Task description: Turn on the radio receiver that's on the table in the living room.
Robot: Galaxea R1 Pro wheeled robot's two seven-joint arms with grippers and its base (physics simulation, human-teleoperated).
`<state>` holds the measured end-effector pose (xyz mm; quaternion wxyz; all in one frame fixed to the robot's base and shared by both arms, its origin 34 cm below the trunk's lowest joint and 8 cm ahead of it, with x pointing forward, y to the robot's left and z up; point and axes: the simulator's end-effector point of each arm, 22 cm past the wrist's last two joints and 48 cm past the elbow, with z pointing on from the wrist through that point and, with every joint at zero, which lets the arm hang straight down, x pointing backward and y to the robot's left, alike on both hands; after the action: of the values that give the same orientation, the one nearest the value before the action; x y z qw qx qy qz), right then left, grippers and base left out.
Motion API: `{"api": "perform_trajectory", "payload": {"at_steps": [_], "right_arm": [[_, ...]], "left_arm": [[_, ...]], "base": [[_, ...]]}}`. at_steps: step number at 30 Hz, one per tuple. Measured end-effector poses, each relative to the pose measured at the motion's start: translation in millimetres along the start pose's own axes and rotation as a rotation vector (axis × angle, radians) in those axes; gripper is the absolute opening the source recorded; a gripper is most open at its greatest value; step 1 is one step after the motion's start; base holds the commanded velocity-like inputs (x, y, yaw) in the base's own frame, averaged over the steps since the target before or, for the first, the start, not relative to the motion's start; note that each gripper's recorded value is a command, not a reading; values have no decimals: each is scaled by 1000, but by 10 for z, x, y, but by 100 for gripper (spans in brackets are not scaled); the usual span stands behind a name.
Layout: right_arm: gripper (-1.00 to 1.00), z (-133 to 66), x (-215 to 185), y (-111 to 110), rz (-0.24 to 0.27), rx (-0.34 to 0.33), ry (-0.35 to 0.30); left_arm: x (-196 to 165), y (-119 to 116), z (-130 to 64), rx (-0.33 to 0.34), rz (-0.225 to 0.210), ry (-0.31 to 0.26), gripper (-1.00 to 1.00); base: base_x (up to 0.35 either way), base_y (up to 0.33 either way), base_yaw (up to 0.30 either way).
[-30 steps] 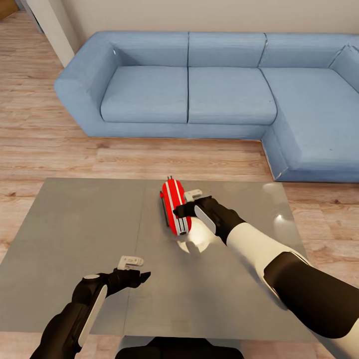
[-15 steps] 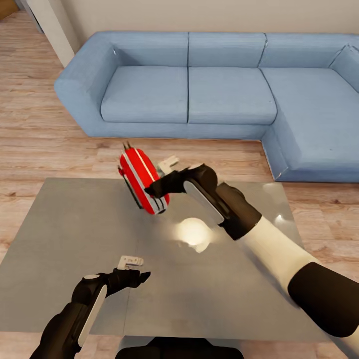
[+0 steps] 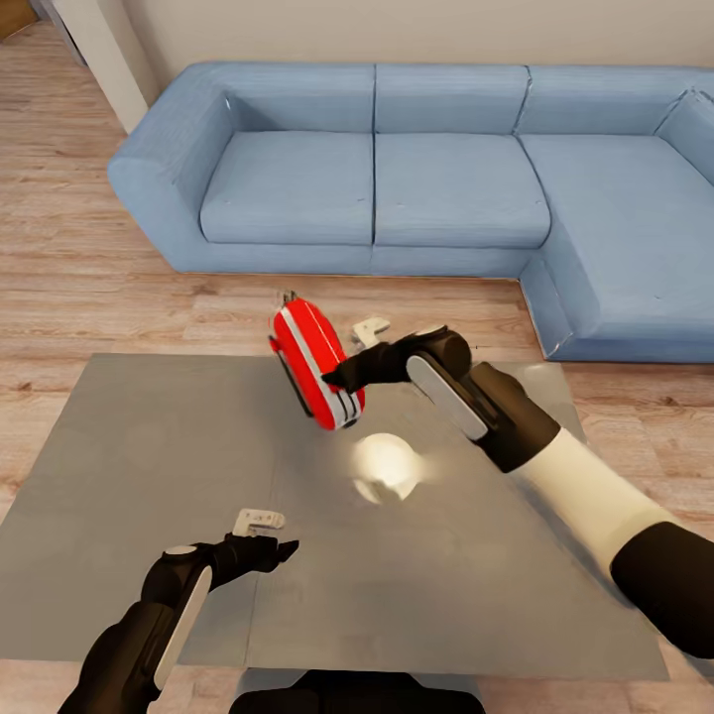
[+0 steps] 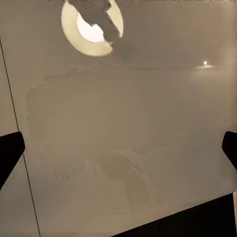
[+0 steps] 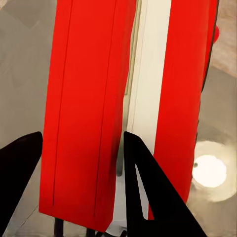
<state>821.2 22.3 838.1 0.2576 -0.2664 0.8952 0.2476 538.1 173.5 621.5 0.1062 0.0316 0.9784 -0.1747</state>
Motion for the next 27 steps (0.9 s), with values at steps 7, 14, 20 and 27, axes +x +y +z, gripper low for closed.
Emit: {"api": "perform_trajectory", "payload": {"at_steps": [7, 14, 20, 27], "right_arm": [[-100, -366, 402, -346, 158, -173, 36], [-100, -697, 942, -507, 213, -323, 63], [-100, -768, 1056, -491, 216, -345, 60], [-100, -764, 1030, -563, 116, -253, 64]], "left_arm": [[-22, -128, -21, 65, -3, -5, 100], [-41, -508, -103, 251, -1, -10, 100], [-85, -561, -140, 274, 5, -20, 100], [-87, -557, -141, 272, 7, -20, 100]], "base": [[0, 0, 0], [0, 0, 0], [0, 0, 0], [0, 0, 0]]}}
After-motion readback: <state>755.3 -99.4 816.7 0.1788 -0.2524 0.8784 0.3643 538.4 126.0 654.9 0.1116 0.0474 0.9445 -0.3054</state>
